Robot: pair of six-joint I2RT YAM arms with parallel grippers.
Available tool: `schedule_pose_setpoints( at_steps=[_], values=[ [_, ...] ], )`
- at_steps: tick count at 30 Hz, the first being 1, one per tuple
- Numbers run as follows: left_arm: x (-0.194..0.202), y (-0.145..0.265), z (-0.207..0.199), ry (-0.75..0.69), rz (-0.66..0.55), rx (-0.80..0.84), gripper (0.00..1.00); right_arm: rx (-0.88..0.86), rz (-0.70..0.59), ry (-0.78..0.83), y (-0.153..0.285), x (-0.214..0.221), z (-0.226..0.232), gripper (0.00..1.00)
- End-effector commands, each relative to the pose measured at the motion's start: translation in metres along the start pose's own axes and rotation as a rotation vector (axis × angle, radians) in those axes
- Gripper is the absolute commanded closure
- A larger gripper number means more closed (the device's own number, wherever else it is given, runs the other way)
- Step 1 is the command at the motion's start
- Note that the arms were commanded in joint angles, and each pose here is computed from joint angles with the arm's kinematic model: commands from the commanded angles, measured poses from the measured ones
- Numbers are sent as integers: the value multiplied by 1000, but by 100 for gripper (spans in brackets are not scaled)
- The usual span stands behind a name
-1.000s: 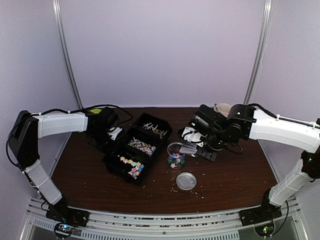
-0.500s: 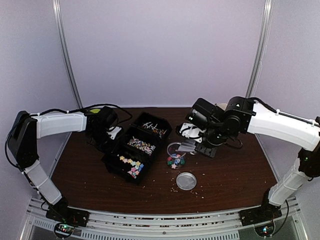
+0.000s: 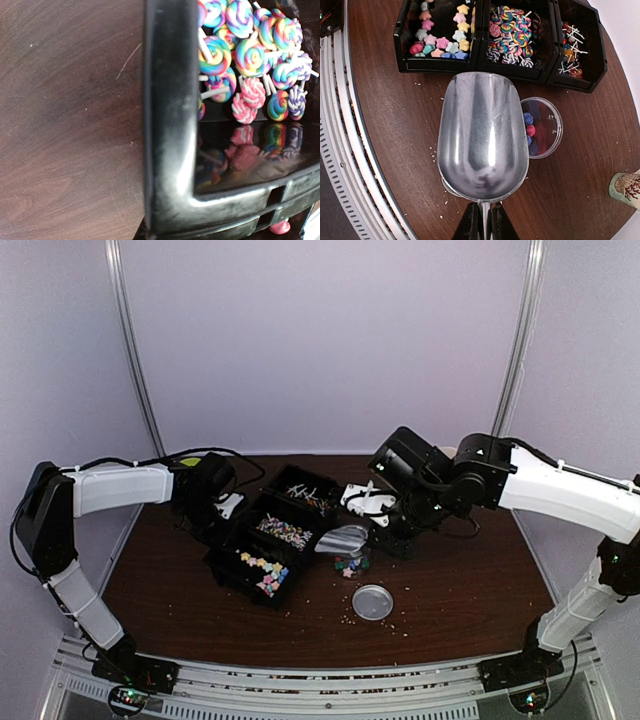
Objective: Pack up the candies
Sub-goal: Scoop the fake candies.
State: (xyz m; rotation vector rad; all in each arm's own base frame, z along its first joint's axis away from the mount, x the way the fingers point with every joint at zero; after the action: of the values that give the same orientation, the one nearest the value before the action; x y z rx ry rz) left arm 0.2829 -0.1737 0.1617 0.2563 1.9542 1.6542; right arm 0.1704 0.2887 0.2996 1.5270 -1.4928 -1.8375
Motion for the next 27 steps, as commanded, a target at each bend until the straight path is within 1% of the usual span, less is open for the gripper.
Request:
schedule_pose_setpoints(
  at_steps=[1, 8, 15, 22, 27],
  values=[
    [-41, 43, -7, -19, -292, 73, 100, -42, -103, 47, 16, -19, 9, 100],
    [-41, 43, -6, -21, -292, 63, 100, -73, -14, 106, 5, -39, 26, 100],
    [-41, 45, -5, -21, -295, 44, 100, -63, 140, 196, -17, -47, 45, 100],
    [-39, 47, 0, -14, -288, -19, 100, -16, 177, 217, -30, -58, 53, 100],
    [-39, 52, 3, -13, -296, -61, 100, 32, 211, 217, -50, -62, 57, 100]
  ],
)
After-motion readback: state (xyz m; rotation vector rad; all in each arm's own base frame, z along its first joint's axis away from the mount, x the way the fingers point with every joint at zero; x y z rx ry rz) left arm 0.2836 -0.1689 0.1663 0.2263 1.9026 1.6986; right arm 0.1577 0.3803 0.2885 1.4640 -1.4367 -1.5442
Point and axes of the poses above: each gripper's point midway between its finger pads, its own y axis back along the fingers, its own z axis along the line the jaws close on, x = y × z, the point moved 9 cm from there along y, back along the fingers, and after that the axes turned 8 degrees about -y, right-handed, at the moved point
